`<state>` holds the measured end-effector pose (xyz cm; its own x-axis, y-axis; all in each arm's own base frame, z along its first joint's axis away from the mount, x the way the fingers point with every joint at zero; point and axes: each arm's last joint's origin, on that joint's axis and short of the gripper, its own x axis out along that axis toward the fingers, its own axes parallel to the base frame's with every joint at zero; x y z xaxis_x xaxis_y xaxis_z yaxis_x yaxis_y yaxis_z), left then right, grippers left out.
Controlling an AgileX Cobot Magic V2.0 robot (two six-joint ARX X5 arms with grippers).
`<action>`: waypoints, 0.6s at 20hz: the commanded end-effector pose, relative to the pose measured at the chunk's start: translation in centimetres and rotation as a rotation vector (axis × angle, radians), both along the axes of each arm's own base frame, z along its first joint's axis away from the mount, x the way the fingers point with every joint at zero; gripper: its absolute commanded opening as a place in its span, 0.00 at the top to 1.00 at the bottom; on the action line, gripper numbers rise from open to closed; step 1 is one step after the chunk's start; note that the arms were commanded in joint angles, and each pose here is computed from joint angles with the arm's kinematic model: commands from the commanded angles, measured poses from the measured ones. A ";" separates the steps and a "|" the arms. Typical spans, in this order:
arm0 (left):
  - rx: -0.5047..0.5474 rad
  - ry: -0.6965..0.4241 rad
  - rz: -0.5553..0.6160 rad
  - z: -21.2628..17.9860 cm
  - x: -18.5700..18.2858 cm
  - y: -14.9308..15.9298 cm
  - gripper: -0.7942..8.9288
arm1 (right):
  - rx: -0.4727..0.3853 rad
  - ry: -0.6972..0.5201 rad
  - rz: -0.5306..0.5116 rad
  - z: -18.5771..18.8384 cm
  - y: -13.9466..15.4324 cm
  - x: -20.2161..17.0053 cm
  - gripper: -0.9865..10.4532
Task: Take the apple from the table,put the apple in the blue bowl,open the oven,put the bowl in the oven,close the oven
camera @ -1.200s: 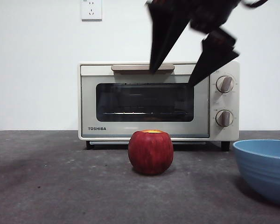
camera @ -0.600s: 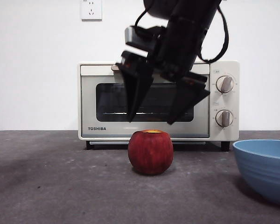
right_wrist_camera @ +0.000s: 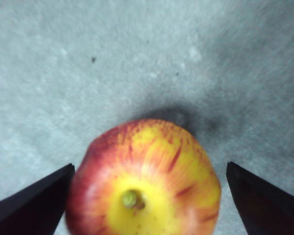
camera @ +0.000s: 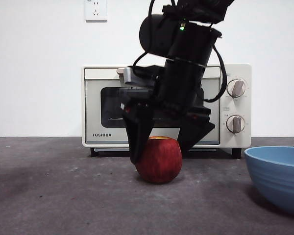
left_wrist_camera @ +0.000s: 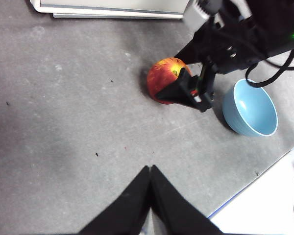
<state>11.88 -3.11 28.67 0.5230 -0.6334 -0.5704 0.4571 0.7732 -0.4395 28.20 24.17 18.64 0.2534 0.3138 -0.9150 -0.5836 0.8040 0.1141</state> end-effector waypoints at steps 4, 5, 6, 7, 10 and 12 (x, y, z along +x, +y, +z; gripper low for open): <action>0.001 -0.031 -0.009 0.6 0.1 -0.1 0.91 | 0.013 0.019 -0.053 -0.5 0.9 0.2 0.57; 0.000 -0.031 -0.010 0.6 0.1 -0.1 0.91 | 0.015 0.023 -0.066 -0.5 0.9 0.2 0.59; 0.001 -0.031 -0.010 0.6 0.1 -0.1 0.91 | 0.010 0.027 -0.083 -0.5 0.8 0.2 0.63; 0.001 -0.032 -0.010 0.6 0.1 -0.1 0.91 | -0.002 0.033 -0.102 -0.6 0.7 0.1 0.66; -0.001 -0.043 -0.010 0.7 0.2 -0.1 0.91 | -0.030 0.035 -0.109 -0.7 0.5 0.0 0.78; -0.002 -0.048 -0.010 0.7 0.2 -0.1 0.91 | -0.025 0.031 -0.109 -0.5 0.6 0.1 0.83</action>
